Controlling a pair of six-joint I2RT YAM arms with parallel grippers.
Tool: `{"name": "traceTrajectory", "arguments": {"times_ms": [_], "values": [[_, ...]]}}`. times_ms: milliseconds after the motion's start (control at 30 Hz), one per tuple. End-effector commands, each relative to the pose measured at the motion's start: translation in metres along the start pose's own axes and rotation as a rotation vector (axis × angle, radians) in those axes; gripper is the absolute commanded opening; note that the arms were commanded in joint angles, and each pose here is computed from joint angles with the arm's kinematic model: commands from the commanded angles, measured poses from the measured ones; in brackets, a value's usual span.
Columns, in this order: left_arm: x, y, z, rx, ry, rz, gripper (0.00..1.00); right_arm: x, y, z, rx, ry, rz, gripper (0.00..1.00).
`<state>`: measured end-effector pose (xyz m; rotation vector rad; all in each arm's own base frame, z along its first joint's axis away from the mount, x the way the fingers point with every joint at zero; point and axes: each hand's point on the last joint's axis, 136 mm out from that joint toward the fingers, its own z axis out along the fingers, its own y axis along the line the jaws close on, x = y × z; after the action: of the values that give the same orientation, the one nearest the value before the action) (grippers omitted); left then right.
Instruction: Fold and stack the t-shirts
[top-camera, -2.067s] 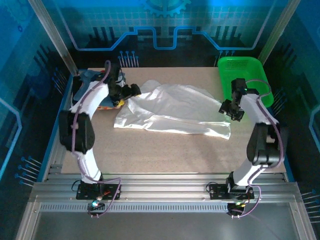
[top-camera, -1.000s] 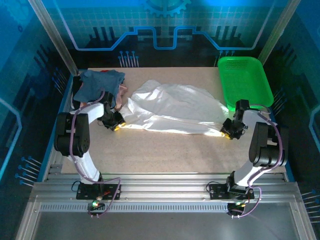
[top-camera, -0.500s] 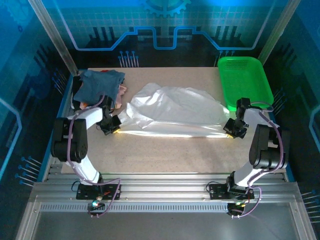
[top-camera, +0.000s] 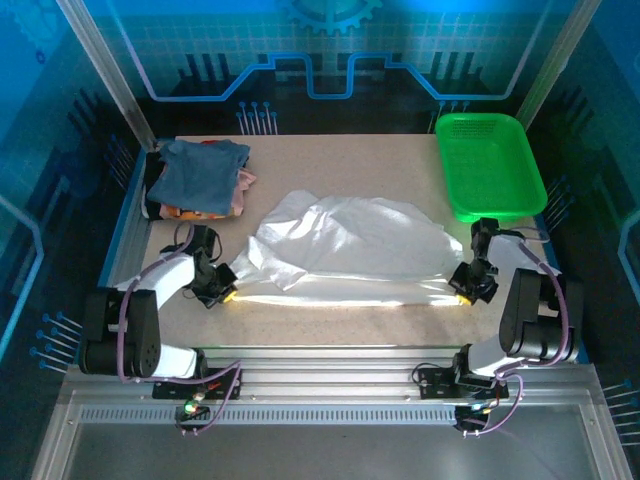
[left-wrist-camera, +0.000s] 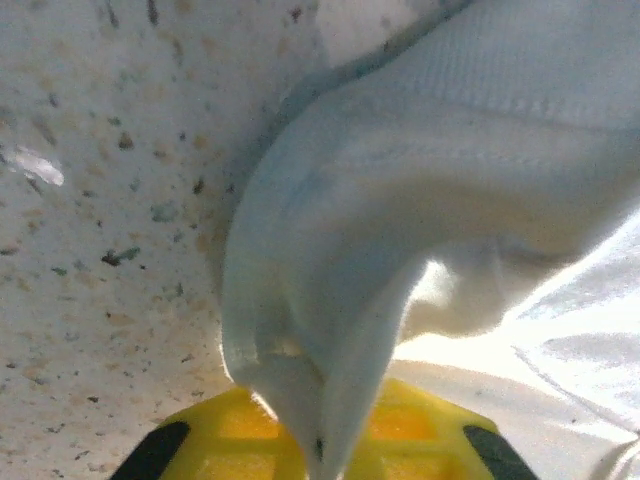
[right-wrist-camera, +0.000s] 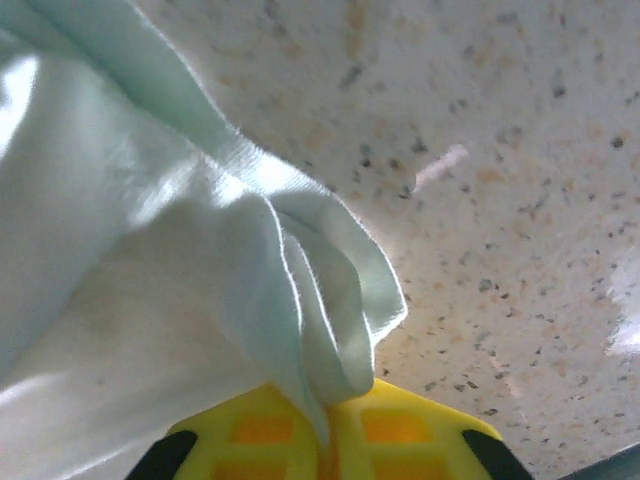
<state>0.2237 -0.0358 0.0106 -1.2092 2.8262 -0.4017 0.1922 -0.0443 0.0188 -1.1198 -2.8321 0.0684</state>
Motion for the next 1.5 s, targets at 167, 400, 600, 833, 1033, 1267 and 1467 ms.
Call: {"name": "traceTrajectory", "arguments": {"times_ms": [167,400,600,833,1033,1267,1467], "values": [[0.023,-0.01,-0.056,-0.016,-0.016,0.032,0.53,-0.001,0.008,-0.053,-0.072,-0.106,-0.023,0.52],[0.041,-0.054,-0.094,0.111,-0.02,0.118,0.63,0.037,0.061,-0.096,-0.308,-0.15,-0.275,0.77],[0.076,-0.112,-0.051,0.232,0.182,0.149,0.62,0.061,0.111,-0.105,-0.471,-0.174,-0.504,0.88],[0.092,-0.13,-0.009,0.246,0.302,0.096,0.52,0.076,0.139,-0.109,-0.504,-0.202,-0.682,0.93],[0.098,-0.127,0.01,0.224,0.338,0.074,0.46,0.077,0.148,-0.102,-0.513,-0.185,-0.698,0.94],[0.099,-0.123,0.023,0.178,0.344,0.071,0.41,0.076,0.152,-0.091,-0.498,-0.17,-0.716,0.94],[0.092,-0.132,0.023,0.177,0.315,0.08,0.22,0.08,0.154,-0.077,-0.503,-0.135,-0.712,0.94]]}}
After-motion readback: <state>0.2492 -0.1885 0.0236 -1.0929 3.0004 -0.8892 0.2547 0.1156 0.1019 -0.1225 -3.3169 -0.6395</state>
